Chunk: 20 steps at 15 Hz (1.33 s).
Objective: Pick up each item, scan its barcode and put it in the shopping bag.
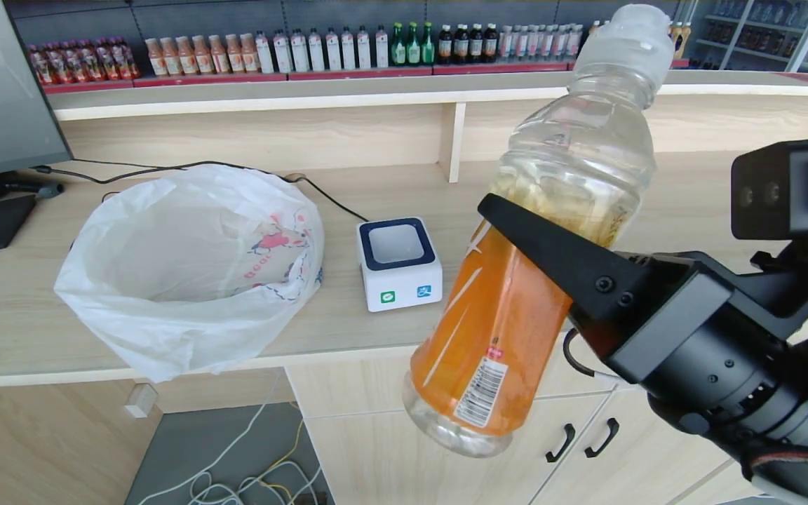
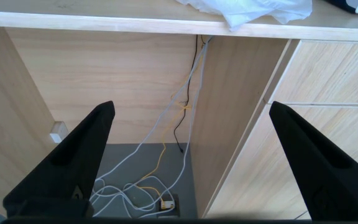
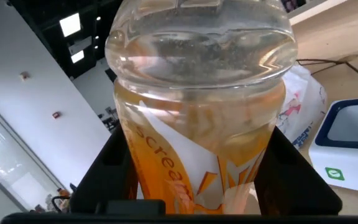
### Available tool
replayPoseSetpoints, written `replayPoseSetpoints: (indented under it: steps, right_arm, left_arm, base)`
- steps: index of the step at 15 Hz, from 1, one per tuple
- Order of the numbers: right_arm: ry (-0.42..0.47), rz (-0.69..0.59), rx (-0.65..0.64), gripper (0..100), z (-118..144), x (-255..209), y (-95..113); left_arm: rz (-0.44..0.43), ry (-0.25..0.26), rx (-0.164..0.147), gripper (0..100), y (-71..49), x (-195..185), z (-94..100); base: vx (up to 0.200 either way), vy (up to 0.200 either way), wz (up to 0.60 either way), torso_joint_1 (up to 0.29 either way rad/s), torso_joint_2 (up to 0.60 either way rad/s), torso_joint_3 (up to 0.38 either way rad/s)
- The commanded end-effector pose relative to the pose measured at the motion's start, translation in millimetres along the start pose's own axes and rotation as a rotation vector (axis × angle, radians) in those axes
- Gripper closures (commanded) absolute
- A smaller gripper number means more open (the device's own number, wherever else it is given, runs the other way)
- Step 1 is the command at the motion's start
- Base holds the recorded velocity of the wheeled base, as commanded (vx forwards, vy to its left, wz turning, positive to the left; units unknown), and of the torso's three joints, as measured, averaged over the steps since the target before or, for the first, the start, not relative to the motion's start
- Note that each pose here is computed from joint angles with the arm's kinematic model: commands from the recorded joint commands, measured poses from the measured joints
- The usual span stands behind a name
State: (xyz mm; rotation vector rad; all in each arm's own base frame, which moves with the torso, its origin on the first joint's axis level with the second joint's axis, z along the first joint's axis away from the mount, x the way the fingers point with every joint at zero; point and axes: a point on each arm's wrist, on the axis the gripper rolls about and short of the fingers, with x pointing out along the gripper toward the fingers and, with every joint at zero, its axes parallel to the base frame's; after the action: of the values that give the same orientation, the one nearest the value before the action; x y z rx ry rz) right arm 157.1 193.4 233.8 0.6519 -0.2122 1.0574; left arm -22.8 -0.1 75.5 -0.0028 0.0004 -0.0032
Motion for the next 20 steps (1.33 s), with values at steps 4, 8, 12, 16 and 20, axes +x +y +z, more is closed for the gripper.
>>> replayPoseSetpoints:
  steps: [4, 8, 12, 16, 20]
  right_arm:
    - [0.034, -0.191, -0.267, 100, -6, -2, -42]
    - [0.057, -0.393, -0.501, 100, -3, 6, -51]
    - [0.023, -0.486, -0.639, 100, 11, 21, -45]
    - [0.003, -0.515, -0.707, 100, 18, 25, -41]
    - [-0.041, -0.584, -0.704, 100, 24, 25, -39]
  left_arm:
    - [0.0, 0.0, 0.0, 0, 0.0, 0, 0.0]
    - [0.0, 0.0, 0.0, 0, 0.0, 0, 0.0]
    - [0.0, 0.0, 0.0, 0, 0.0, 0, 0.0]
    - [0.0, 0.0, 0.0, 0, 0.0, 0, 0.0]
    - [0.0, 0.0, 0.0, 0, 0.0, 0, 0.0]
  base:
    - [0.0, 0.0, 0.0, 0.0, 0.0, 0.0]
    - [0.0, 0.0, 0.0, 0.0, 0.0, 0.0]
    - [0.0, 0.0, 0.0, 0.0, 0.0, 0.0]
    - [0.0, 0.0, 0.0, 0.0, 0.0, 0.0]
    - [0.0, 0.0, 0.0, 0.0, 0.0, 0.0]
